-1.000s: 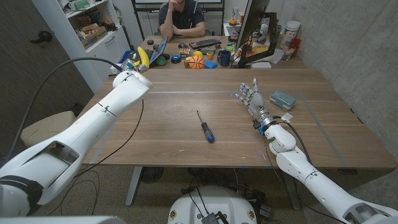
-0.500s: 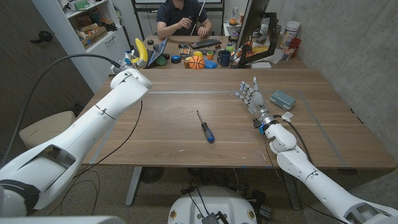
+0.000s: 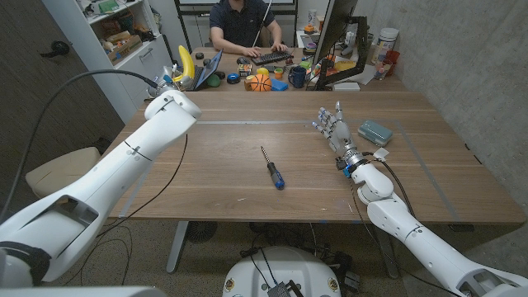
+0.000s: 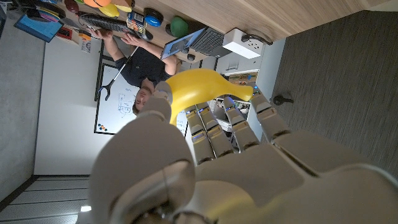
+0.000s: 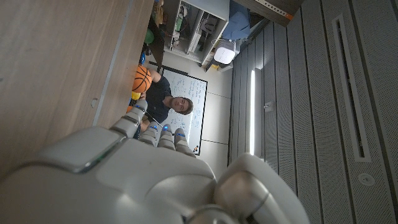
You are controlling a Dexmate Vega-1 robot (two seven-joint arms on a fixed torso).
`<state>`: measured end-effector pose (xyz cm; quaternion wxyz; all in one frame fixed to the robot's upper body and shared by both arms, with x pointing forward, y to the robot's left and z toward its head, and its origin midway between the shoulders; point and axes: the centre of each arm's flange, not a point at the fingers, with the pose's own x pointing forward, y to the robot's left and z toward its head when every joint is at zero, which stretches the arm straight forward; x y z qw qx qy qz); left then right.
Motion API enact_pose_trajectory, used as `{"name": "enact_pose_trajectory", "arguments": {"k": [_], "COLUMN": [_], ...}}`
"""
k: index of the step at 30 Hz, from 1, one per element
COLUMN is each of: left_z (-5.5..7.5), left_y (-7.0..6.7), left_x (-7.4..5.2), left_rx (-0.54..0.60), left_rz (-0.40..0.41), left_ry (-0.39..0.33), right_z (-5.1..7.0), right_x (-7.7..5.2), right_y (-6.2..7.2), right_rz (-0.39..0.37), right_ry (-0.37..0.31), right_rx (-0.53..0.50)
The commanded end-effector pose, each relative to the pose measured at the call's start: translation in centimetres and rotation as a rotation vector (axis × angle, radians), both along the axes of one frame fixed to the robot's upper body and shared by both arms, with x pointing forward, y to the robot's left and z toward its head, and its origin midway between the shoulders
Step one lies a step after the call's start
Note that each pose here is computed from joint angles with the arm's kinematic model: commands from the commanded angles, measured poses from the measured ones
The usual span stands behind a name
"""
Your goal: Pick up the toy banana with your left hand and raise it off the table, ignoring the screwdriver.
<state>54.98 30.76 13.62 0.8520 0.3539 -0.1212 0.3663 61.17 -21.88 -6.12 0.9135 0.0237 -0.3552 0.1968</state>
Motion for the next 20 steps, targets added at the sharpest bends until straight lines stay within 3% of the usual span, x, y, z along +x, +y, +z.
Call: {"name": "enact_pose_trajectory", "arguments": {"k": [1,20], "left_z": [0.04,-0.07], "left_y": [0.13,0.29], "left_x": [-0.06,-0.38], "left_rx": [0.002,-0.001], "left_rz": [0.003,0.011], "left_ry": [0.0,-0.003], "right_z": [-0.13,-0.29], "right_x": [0.21,0.25], "right_y": [0.09,0.21], "right_rz": [-0.002,0.005], "right_ry": [0.005,0.006], "right_rx": [-0.001,-0.002]}}
